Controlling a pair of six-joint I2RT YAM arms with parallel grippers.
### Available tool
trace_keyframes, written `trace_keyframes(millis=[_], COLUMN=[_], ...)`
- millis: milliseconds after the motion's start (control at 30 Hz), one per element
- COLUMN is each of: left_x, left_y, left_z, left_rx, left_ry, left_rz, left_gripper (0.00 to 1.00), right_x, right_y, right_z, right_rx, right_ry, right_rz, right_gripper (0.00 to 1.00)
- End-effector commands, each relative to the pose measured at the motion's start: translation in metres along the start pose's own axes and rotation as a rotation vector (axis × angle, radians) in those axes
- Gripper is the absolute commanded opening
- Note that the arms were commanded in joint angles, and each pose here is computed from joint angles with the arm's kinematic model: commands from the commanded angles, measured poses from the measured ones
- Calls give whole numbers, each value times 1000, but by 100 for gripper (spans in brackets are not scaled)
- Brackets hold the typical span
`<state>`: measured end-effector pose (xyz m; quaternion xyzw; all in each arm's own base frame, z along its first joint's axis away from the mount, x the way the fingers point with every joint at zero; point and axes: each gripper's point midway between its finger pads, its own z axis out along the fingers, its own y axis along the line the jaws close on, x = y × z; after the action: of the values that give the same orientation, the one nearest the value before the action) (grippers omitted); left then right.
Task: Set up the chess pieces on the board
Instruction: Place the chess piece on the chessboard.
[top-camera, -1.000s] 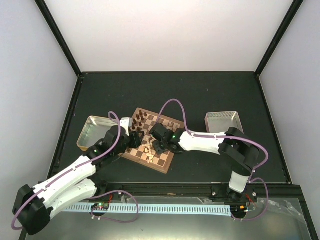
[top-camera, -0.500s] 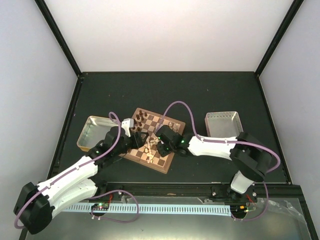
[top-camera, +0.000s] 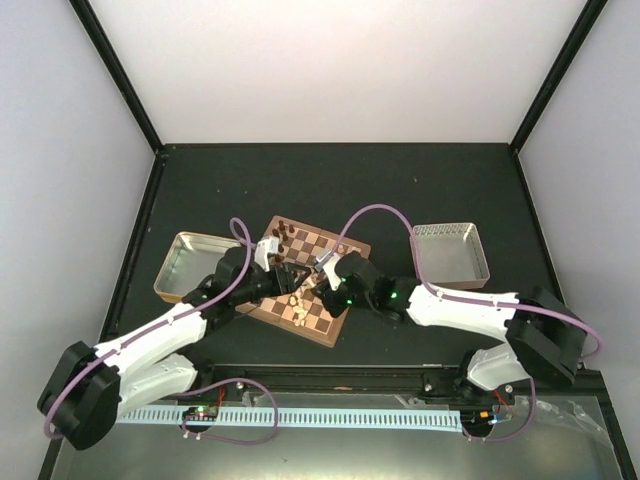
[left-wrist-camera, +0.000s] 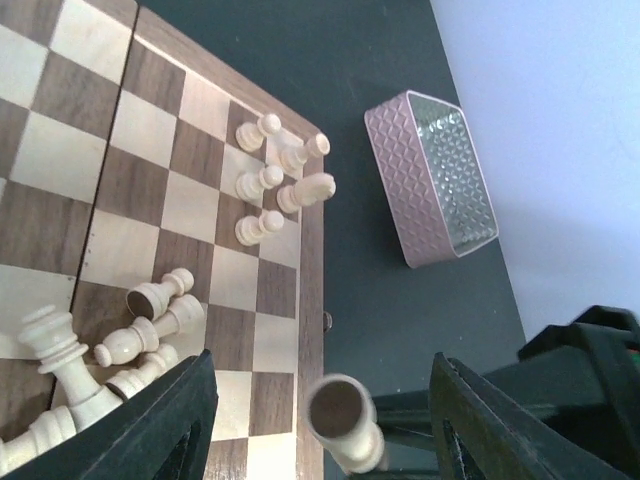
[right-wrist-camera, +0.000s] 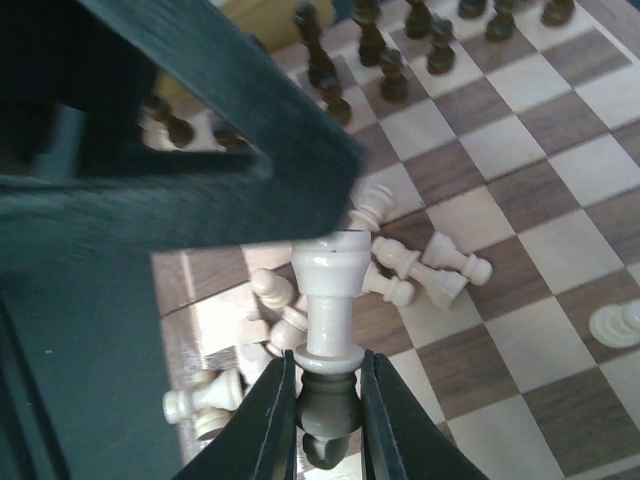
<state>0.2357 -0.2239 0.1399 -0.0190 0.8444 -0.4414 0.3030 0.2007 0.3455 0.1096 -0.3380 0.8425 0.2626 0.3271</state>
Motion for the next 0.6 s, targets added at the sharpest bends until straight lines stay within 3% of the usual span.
trace_keyframes(millis=[0, 133, 367, 433, 467, 567], left_x=[-2, 2, 4, 5, 5, 0], left_y=[-26, -32, -42, -47, -48, -55], left_z=[5, 10, 9, 7, 6, 1], left_rx=[116, 161, 224, 246, 254, 277], left_ry=[60, 96, 118, 122, 121, 101], left_rz=[15, 13, 2, -3, -7, -18], left_gripper=[60, 48, 6, 2, 2, 2], right_x=[-21, -25, -32, -38, -41, -53], right_y=[23, 25, 25, 26, 25, 27], right_z=[-16, -22, -27, -30, -33, -46], right_rx=[-114, -122, -121, -125, -123, -172], right_ry=[-110, -131, -153, -167, -173, -210], right_rz=[-107, -126, -80, -51, -26, 68], right_gripper=[11, 11, 13, 15, 18, 44])
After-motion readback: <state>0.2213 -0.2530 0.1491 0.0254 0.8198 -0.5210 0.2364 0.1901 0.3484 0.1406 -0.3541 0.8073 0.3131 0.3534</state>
